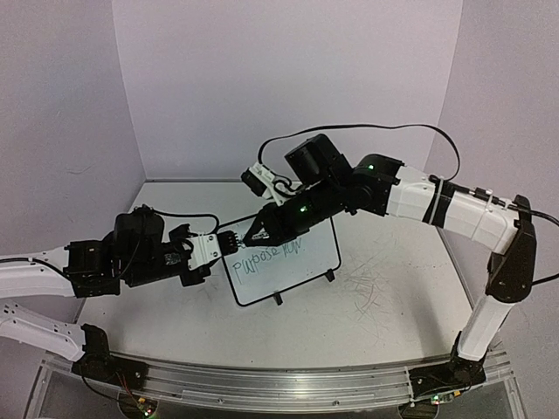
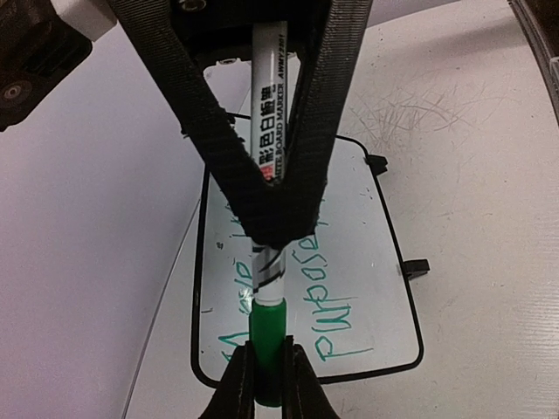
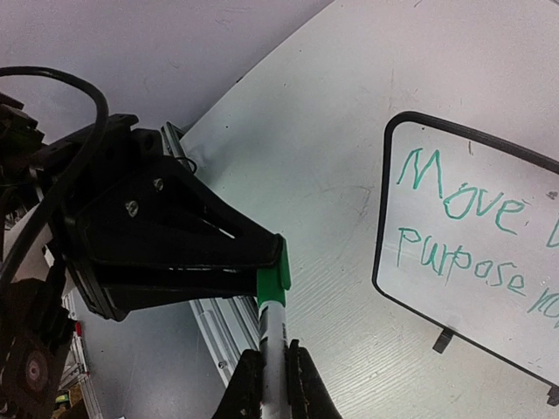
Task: Write a sentence on the whiteboard
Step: Insert the whiteboard marker without the cap into the pen cap.
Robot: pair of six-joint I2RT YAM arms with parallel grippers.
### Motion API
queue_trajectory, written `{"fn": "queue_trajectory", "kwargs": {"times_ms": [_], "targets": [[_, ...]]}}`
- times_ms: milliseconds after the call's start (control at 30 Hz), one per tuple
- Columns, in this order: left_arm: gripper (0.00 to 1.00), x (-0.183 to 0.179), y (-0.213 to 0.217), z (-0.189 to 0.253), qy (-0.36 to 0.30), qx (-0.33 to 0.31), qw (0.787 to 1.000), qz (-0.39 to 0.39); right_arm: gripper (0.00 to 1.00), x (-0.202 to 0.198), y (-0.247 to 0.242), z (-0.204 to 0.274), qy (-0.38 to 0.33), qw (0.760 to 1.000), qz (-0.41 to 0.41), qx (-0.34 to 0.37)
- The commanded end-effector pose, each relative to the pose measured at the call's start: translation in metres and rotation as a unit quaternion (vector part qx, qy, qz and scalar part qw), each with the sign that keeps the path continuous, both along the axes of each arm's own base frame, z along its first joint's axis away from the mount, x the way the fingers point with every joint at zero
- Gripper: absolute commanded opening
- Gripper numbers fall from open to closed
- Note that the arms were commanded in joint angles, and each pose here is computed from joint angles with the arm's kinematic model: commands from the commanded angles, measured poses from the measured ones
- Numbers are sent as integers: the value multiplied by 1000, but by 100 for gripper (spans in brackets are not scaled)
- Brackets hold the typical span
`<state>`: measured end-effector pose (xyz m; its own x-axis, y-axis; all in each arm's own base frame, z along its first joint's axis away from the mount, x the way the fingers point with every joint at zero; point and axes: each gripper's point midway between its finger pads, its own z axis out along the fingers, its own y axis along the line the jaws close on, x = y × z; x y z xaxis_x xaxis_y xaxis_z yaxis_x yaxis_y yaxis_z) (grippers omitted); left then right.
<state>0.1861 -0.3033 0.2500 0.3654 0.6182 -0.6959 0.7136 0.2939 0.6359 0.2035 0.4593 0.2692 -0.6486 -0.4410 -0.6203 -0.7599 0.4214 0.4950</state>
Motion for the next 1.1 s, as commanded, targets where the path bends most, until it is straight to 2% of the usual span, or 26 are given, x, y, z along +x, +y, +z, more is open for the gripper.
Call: {"fn": "queue_trajectory", "kwargs": {"times_ms": [0,133,233,433,700,833,967,1000,1067], "targets": [[0,-12,-15,43,-19,-64,997,-33,0,-4,14,-8,10,1000,24,-6],[0,-20,-27,54,-21,-73,997,-31,0,-17,29,-22,28,999,36,-15],[0,-30,-38,66,-54,-70,996,-23,0,-25,40,-40,67,997,28,-26],[0,-47,-45,81,-98,-96,990,-21,0,-46,64,-45,164,985,33,33],[0,-49,-46,74,-90,-99,991,-9,0,-65,70,-64,263,963,23,53],[0,-51,-47,73,-80,-100,992,-6,0,-49,58,-55,209,976,-19,56],[1,-53,-28,78,-21,-136,990,14,0,-40,19,-50,162,984,-38,59],[4,-54,-22,77,-3,-146,989,21,0,-34,5,-51,134,988,-58,55],[17,-56,-12,80,29,-178,983,25,0,-24,-23,-56,93,991,-88,46]]}}
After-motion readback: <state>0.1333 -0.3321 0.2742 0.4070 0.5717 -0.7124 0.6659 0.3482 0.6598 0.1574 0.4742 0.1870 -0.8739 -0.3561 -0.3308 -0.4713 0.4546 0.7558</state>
